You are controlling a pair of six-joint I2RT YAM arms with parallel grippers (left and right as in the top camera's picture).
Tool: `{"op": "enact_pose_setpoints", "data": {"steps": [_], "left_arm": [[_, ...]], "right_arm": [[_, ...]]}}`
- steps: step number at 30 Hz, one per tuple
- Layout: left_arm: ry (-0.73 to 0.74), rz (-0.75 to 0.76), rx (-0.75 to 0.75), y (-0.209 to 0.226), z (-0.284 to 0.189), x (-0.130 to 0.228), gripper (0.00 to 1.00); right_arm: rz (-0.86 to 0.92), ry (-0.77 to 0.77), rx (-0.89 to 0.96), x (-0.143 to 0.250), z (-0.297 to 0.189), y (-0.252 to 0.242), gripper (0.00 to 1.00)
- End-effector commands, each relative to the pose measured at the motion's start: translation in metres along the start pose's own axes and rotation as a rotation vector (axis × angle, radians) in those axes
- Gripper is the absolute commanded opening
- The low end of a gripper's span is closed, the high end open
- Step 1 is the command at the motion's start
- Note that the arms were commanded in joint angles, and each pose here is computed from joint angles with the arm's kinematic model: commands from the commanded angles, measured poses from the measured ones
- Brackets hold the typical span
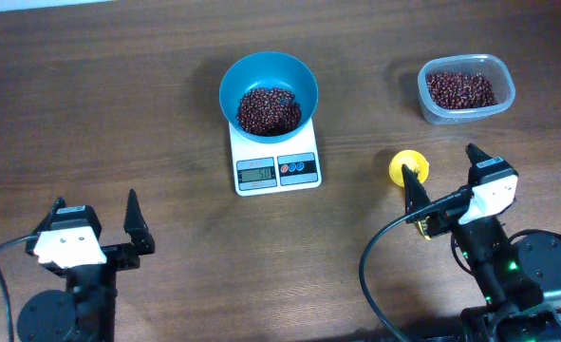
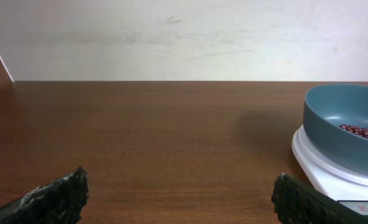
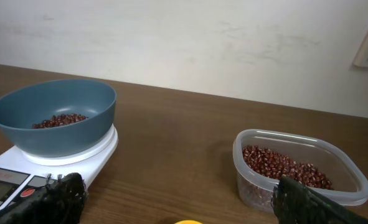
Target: Scoop item into bowl and weigh 50g on scale
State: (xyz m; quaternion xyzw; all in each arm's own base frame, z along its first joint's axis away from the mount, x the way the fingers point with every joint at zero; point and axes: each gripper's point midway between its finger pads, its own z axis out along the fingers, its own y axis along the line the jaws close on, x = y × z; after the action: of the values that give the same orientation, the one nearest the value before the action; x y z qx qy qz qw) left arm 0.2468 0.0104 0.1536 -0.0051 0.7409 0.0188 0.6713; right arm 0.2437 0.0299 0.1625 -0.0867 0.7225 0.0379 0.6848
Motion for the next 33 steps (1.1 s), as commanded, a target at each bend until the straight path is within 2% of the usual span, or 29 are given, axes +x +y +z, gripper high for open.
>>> {"op": "enact_pose_setpoints", "data": {"steps": [1,13,18,33], "left_arm": [[0.009,0.015,0.009,-0.001,0.001,0.004,0.99],[-0.024,0.016,0.009,-0.001,-0.001,-0.004,0.99],[-0.027,0.025,0.112,-0.027,-0.003,-0.004,0.99],[-0.027,0.025,0.112,-0.027,-0.003,-0.004,0.99]], "right_arm": [[0.008,0.003,-0.005,0.003,0.000,0.002,0.99],[0.008,0.003,-0.005,0.003,0.000,0.002,0.99],[0.008,0.003,-0.005,0.003,0.000,0.002,0.99],[0.008,0.003,-0.005,0.003,0.000,0.002,0.99]]}}
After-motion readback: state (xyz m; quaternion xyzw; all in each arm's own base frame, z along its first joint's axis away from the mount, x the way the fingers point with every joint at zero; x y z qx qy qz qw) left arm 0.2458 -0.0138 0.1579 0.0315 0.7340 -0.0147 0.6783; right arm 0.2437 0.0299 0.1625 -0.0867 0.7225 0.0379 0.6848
